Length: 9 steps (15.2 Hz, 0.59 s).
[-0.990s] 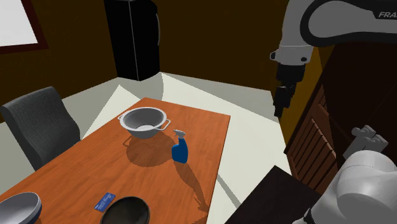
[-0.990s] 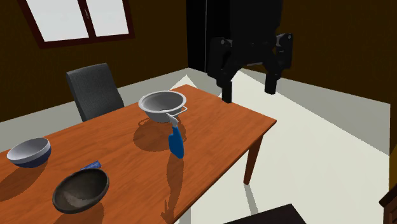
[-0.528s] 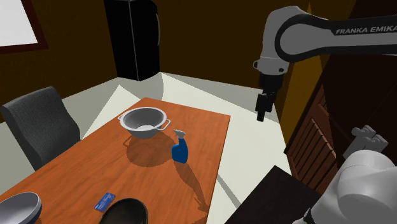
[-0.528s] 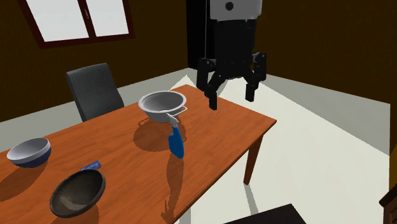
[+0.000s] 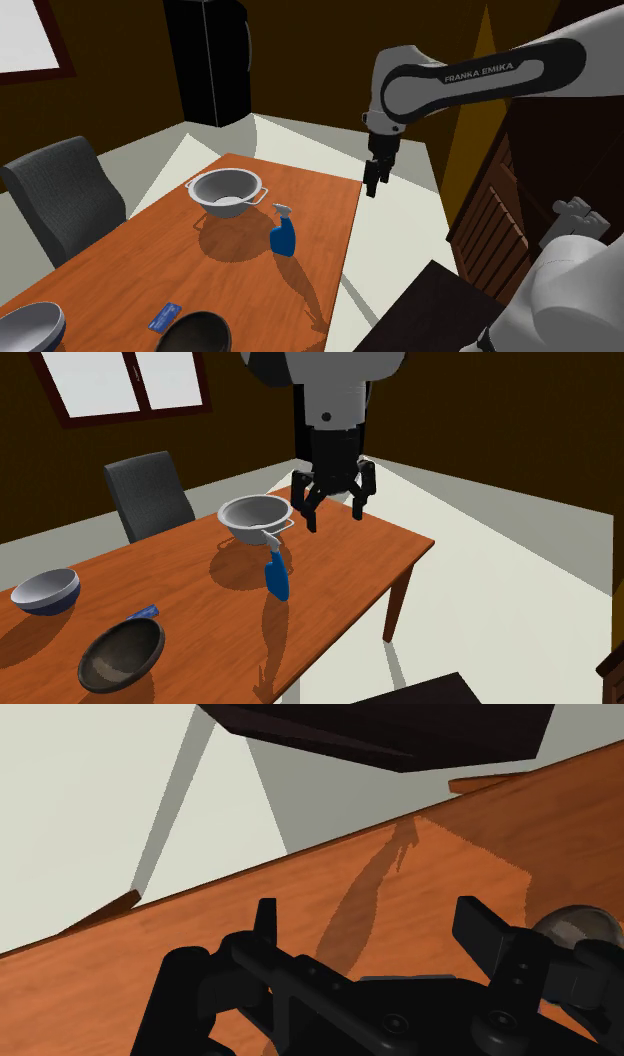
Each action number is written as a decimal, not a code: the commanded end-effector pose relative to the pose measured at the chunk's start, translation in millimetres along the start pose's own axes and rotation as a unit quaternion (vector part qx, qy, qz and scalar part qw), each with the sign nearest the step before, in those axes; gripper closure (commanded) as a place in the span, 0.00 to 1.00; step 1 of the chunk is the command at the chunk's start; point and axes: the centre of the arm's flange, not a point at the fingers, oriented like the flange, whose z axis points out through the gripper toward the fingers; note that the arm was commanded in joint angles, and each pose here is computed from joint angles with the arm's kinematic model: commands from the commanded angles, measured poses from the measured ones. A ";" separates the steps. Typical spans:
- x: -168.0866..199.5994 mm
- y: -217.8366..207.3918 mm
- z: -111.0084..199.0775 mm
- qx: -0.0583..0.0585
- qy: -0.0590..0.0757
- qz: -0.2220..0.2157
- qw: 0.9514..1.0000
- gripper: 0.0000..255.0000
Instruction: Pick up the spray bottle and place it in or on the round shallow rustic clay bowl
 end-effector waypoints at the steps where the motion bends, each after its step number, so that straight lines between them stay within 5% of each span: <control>1: 21.7 1.0 13.9 -0.001 0.004 -0.008 1.000 0.00; 9: 110.1 -0.5 64.5 -0.002 0.018 -0.038 0.999 0.00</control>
